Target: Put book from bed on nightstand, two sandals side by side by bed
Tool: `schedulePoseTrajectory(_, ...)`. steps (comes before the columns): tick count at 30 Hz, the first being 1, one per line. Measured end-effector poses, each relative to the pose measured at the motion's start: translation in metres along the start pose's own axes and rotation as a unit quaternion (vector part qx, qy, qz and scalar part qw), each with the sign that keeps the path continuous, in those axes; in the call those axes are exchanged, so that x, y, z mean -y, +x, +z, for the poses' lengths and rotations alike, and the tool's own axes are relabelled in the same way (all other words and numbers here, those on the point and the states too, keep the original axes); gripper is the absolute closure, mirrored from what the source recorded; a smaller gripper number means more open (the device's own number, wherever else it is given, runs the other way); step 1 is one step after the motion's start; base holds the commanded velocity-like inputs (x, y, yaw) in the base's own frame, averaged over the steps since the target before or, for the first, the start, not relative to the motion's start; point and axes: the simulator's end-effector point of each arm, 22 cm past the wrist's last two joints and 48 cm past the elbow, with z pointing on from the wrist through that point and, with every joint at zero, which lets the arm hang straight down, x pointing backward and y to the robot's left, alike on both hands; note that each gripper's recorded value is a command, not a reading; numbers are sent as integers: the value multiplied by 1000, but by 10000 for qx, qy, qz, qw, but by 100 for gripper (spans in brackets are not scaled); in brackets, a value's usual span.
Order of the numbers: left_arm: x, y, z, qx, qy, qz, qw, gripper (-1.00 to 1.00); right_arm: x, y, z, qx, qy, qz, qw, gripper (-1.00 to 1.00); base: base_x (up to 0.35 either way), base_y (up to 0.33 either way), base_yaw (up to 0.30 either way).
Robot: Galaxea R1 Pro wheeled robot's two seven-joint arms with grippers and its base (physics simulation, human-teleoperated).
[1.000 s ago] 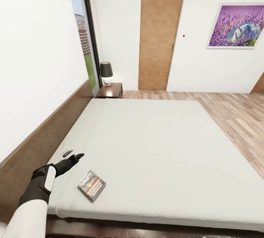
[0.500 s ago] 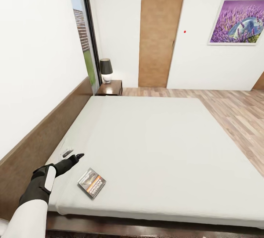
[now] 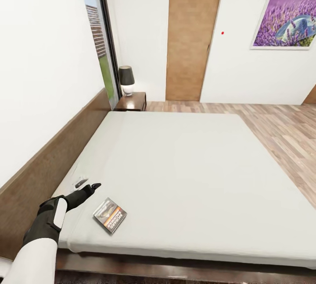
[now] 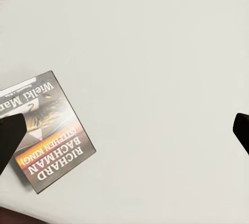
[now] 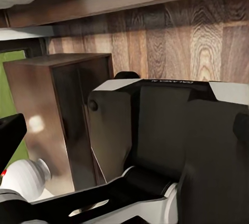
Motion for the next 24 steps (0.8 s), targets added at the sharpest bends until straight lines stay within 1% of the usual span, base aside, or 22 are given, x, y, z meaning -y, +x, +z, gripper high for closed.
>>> schedulePoseTrajectory(16,-10,12,8,-121,-82,-26,9999,-100,5,8,3,-94,25,77,9999,-100,0,0,0)
schedulePoseTrajectory(20,-17,35,15,-369,-132,-107,9992,-100,6,11,4,-120,30,97,9999,-100,0,0,0)
schedulePoseTrajectory(24,-21,40,18,-422,-156,-132,9989,-100,7,12,5,-141,35,116,9998,-100,0,0,0)
